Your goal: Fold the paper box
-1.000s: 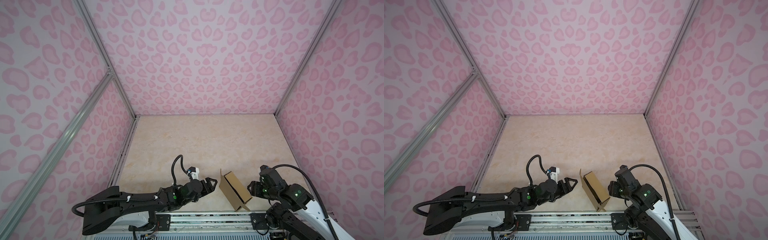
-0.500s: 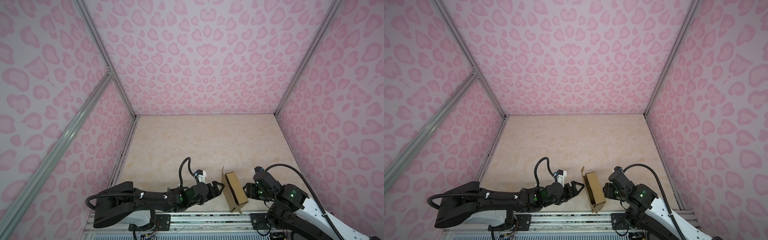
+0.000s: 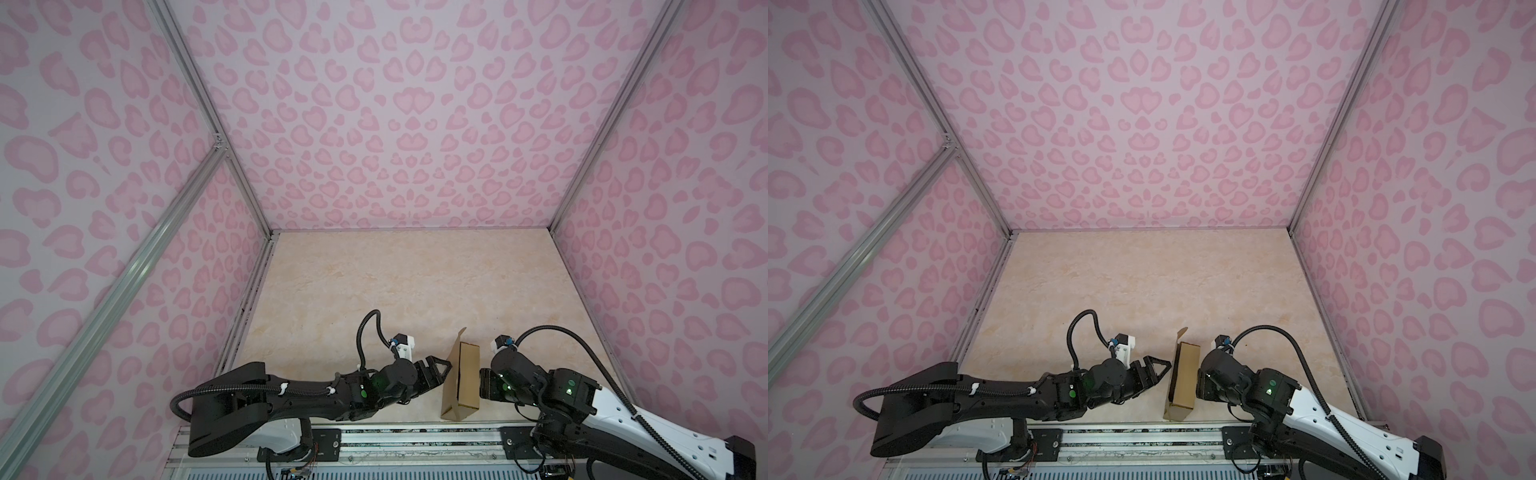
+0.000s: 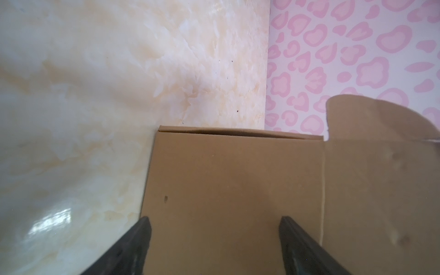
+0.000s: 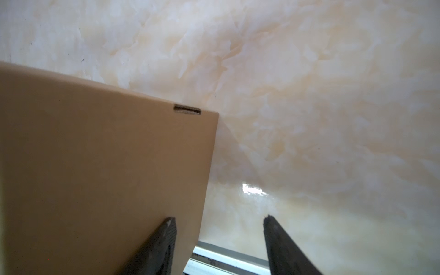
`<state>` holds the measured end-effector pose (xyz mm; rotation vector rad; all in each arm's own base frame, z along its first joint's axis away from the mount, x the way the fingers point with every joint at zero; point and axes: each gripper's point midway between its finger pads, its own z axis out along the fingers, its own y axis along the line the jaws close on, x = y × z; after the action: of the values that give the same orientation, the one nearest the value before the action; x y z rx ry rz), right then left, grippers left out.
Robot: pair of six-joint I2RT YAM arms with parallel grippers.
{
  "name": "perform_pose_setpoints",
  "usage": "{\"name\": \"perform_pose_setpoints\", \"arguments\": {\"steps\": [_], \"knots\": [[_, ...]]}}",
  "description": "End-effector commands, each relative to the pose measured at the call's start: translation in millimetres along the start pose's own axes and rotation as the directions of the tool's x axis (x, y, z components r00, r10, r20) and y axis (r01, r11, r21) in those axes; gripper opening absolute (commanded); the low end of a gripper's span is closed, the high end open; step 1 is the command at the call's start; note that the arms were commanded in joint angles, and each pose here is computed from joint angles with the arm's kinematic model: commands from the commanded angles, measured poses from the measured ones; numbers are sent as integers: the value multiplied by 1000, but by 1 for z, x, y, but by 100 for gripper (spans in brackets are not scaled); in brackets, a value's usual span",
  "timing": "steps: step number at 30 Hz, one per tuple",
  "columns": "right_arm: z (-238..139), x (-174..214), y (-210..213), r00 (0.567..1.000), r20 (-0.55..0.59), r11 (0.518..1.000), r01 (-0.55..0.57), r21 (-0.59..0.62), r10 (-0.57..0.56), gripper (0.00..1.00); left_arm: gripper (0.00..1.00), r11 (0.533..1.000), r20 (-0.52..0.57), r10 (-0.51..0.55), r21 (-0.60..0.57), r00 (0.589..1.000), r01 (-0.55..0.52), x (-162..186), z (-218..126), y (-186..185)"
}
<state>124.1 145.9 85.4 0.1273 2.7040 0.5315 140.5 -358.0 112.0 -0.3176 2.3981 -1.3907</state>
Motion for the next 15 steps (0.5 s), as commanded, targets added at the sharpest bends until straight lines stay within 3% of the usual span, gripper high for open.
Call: {"name": "perform_pose_setpoints", "arguments": {"steps": [1,9,15], "knots": [[2,-10,14,998,51,999,-29,-46,32,62,87,999,-18,19,47,1000,-18,-2,2,-14],[7,-12,44,997,81,996,-10,-93,18,62,87,998,-38,45,38,998,-44,-23,10,-5],[7,-17,66,992,122,992,-2,-127,18,62,87,992,-46,103,74,994,-99,-47,12,-17]]}}
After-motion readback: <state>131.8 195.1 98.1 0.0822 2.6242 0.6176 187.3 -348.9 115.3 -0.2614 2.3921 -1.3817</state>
